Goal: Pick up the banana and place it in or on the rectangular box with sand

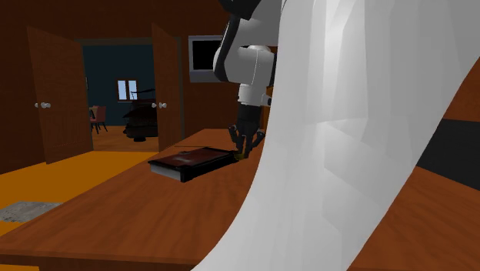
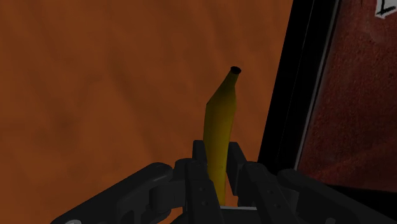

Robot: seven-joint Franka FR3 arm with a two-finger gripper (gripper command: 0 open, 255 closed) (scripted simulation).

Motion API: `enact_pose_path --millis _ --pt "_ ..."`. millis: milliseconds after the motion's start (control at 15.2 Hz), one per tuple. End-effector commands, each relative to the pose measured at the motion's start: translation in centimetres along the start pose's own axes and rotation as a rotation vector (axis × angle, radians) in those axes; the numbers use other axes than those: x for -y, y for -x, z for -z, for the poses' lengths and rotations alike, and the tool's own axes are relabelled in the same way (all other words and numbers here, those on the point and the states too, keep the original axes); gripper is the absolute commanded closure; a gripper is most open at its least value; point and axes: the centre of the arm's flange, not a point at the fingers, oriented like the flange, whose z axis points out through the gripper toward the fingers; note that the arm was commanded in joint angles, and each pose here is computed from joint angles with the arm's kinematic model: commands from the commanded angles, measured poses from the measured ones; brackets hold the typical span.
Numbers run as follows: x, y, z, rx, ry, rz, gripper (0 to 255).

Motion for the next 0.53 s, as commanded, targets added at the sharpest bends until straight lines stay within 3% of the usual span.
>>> enact_pose_path --millis 0,462 --pt "0.2 0.1 1.1 0.0 0.0 0.0 255" --pt "0.7 0.4 4.7 0.0 0.0 0.0 255"
